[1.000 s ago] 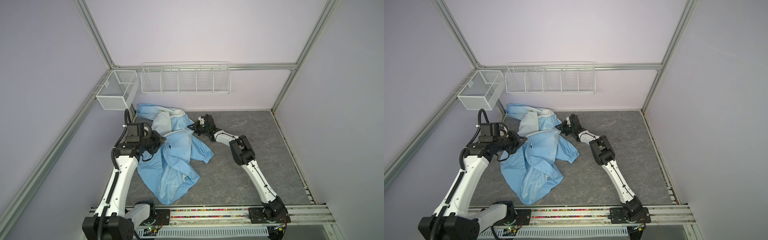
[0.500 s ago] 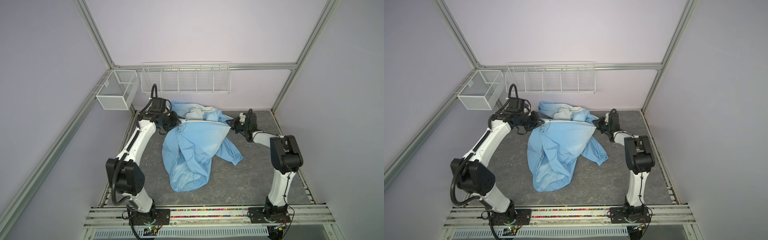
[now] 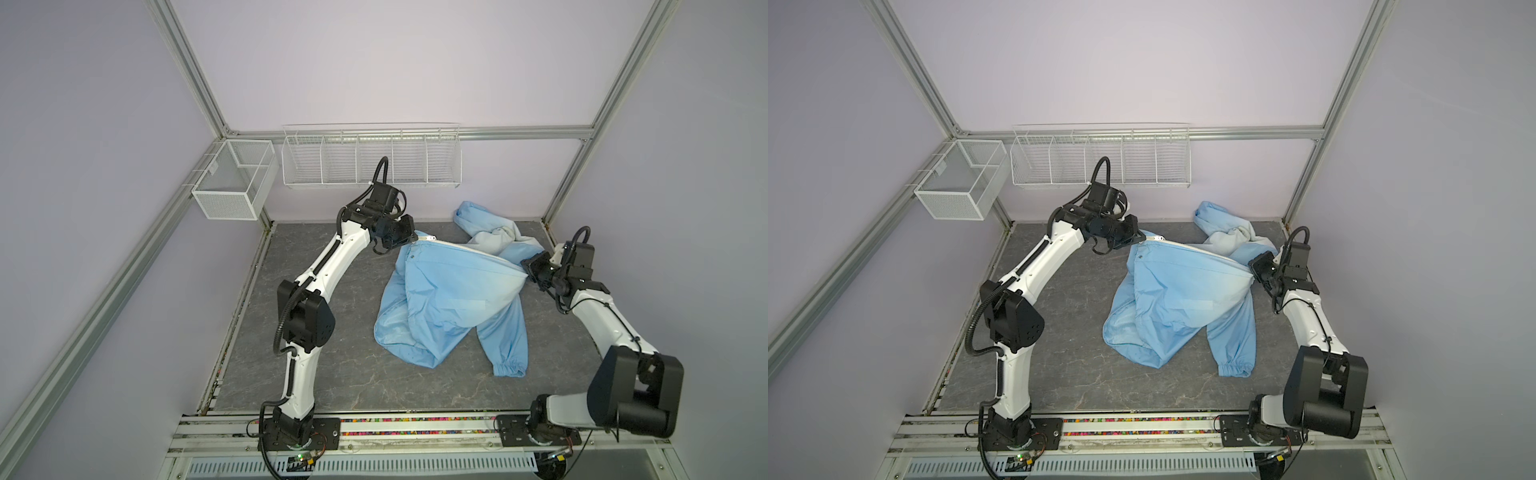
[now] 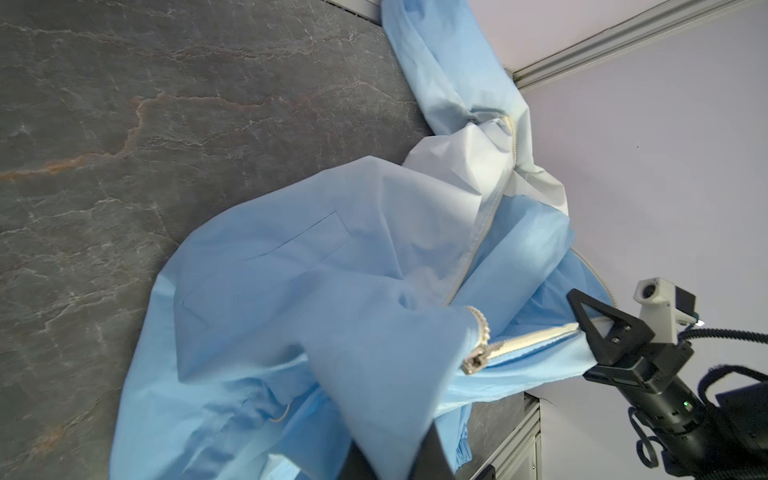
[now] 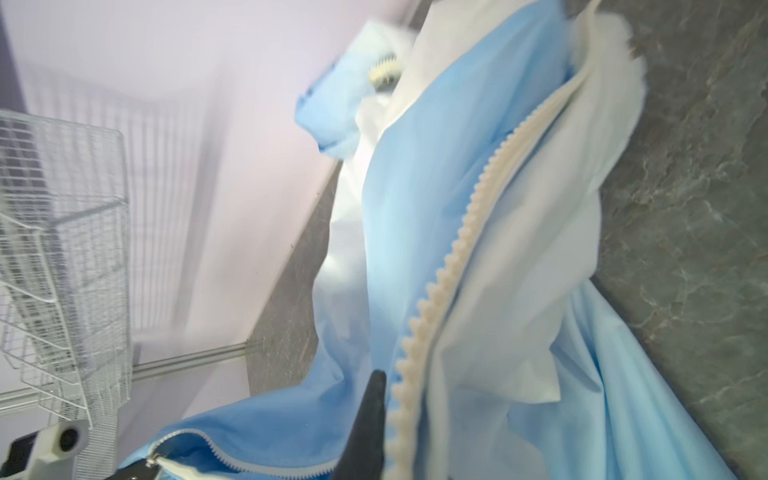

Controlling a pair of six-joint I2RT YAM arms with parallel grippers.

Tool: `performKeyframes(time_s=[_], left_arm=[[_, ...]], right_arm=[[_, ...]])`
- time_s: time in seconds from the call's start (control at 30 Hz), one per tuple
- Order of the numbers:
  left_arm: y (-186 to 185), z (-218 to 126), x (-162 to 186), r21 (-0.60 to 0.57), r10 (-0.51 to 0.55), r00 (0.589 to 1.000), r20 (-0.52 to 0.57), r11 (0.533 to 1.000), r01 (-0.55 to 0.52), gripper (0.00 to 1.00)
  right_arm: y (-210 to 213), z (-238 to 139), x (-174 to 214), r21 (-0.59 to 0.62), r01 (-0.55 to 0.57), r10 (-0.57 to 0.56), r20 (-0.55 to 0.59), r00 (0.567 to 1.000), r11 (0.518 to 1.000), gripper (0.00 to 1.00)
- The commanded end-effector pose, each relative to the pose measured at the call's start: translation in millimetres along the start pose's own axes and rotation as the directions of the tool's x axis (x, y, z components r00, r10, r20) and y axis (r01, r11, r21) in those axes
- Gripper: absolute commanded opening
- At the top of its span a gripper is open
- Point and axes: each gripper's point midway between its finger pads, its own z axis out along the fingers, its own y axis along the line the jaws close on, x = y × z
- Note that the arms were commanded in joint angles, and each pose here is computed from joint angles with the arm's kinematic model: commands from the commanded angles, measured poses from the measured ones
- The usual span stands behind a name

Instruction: Zip up the jacket

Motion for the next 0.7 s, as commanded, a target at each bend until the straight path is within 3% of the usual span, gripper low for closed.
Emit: performKeyframes(time_s=[0.0,0.1,0.17,0.3,0.43,0.53,0.6,0.67], left_arm=[[26.4,-45.5,-17.7,-0.113,0.029,0.995,0.094,0.993,-0.019,0.00],[29.3,-55.7,1.8,-0.065,0.008,0.998,0.063,0.998,-0.004,0.00],[36.4,-59.4,19.9,-0.054,-0.009,0.999,0.032,0.998,0.011,0.00],[48.4,-61.0,58.7,0.010,-0.062,0.997,-0.049,0.998,0.063,0.00],[52.1,-57.9,86.8,0.126,-0.132,0.983,-0.127,0.981,0.148,0.00],[61.9,-57.5,103.5,0.171,-0.195,0.961,-0.196,0.958,0.229,0.00],[72.9,-57.2,117.7,0.142,-0.210,0.953,-0.219,0.959,0.244,0.00],[81.7,-58.1,133.2,0.115,-0.221,0.945,-0.241,0.960,0.254,0.00]], right_arm=[[-38.3,4.6,28.4,0.147,0.034,-0.010,-0.159,0.987,0.989,0.25],[-35.0,-8.2,29.4,0.172,0.084,-0.054,-0.169,0.984,0.982,0.61],[-29.1,-19.4,27.3,0.180,0.118,-0.088,-0.166,0.982,0.976,0.72],[3.6,-33.0,33.4,0.114,0.217,-0.193,-0.188,0.963,0.970,0.75],[29.6,-29.7,60.1,0.123,0.356,-0.305,-0.309,0.901,0.926,0.73],[29.7,-16.9,83.0,0.171,0.428,-0.324,-0.429,0.843,0.887,0.73],[21.7,-12.2,92.7,0.224,0.440,-0.295,-0.479,0.827,0.870,0.75],[15.6,-11.4,90.6,0.283,0.409,-0.239,-0.485,0.841,0.867,0.76]])
